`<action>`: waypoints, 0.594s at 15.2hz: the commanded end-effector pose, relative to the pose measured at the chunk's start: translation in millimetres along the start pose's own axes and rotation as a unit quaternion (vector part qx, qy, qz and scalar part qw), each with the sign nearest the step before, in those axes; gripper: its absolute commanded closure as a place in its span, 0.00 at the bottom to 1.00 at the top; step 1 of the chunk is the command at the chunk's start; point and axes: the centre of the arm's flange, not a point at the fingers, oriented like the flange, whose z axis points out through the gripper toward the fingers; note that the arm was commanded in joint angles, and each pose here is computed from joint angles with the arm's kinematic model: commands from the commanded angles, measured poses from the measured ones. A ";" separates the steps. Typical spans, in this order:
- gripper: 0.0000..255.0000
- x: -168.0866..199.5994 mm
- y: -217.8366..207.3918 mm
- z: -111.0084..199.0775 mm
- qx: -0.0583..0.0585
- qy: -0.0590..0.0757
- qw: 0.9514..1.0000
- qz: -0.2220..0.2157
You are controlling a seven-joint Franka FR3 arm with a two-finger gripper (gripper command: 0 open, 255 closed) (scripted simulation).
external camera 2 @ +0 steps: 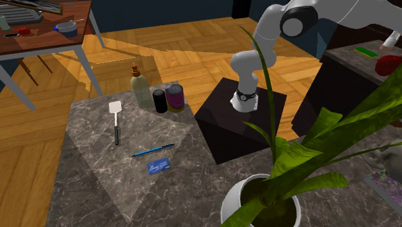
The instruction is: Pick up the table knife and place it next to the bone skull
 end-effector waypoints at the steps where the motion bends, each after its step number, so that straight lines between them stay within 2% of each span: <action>1: 1.00 1.4 0.1 10.8 0.000 0.000 1.000 0.000; 9: 1.00 3.6 0.2 53.0 0.000 0.000 1.000 0.000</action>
